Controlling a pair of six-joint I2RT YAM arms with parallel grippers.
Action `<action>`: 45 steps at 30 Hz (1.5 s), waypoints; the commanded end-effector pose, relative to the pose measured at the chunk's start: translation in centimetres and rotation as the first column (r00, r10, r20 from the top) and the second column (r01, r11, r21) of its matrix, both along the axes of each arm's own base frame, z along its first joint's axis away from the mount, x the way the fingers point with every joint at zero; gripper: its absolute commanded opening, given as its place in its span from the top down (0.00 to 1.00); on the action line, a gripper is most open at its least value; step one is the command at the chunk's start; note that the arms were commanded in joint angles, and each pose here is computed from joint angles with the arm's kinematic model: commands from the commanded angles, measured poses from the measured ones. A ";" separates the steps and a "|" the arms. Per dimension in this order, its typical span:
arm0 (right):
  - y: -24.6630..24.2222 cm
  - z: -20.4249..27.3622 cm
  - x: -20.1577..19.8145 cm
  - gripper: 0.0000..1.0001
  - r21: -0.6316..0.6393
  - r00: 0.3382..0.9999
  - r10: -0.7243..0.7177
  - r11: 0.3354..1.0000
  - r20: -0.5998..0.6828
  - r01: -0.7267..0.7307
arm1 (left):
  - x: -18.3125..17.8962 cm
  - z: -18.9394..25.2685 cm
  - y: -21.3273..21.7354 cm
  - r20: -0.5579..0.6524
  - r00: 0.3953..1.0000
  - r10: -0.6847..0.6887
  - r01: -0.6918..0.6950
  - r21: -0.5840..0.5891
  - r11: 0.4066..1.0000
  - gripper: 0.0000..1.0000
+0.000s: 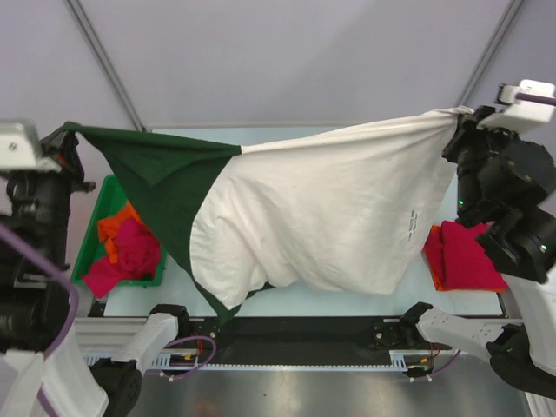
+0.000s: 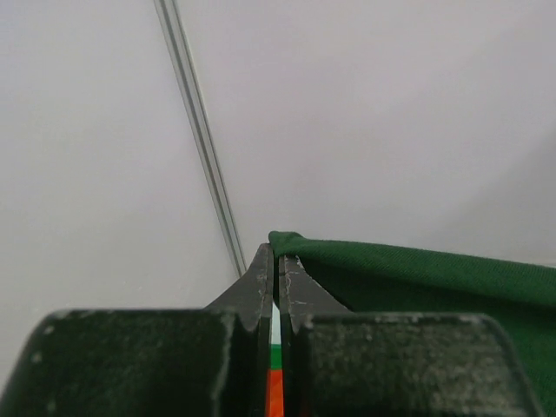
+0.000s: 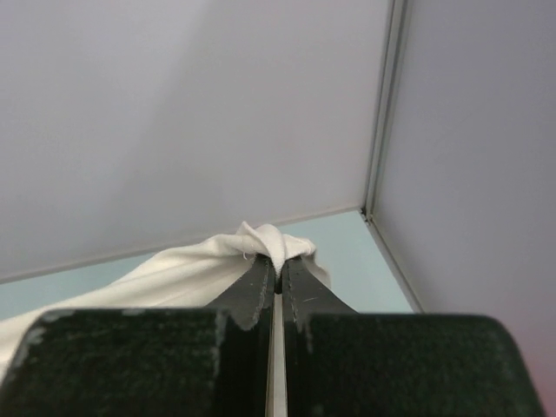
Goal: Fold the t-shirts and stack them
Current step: Flatten out the tshirt
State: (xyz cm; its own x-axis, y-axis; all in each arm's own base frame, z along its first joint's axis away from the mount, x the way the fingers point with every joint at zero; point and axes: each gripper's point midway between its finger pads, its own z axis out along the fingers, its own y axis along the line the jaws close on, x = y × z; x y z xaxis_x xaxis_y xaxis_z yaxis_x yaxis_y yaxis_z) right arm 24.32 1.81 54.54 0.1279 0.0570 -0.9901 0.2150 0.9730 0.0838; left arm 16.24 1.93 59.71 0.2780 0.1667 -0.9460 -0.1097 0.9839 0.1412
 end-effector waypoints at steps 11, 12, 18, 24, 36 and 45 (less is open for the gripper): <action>0.7 -2.8 17.0 1.00 0.013 0.987 -0.146 0.989 -0.067 0.147 | 23.9 0.5 1.0 -0.123 0.984 0.129 -0.124 0.047 0.991 1.00; 0.6 -2.4 17.5 1.00 0.015 0.987 -0.150 0.988 -0.059 0.151 | 23.2 2.5 1.1 -0.072 0.989 0.130 -0.128 0.037 0.991 1.00; 3.1 0.9 17.6 1.00 0.011 0.995 -0.100 0.995 0.014 0.100 | 24.3 1.9 0.4 -0.081 0.992 0.101 -0.099 0.036 0.994 1.00; 5.2 2.7 13.3 1.00 -0.055 0.996 -0.082 0.995 0.043 0.084 | 16.7 5.4 0.6 0.028 0.996 0.088 -0.089 0.035 0.995 1.00; 2.5 2.7 -0.4 1.00 -0.084 0.994 -0.103 0.991 0.044 0.107 | 0.7 1.4 0.2 0.026 1.000 0.011 -0.010 -0.035 0.999 1.00; 2.9 4.2 -3.7 1.00 -0.084 0.999 -0.046 0.995 0.025 0.048 | -6.2 3.6 1.2 0.118 0.992 0.049 -0.044 -0.040 0.998 1.00</action>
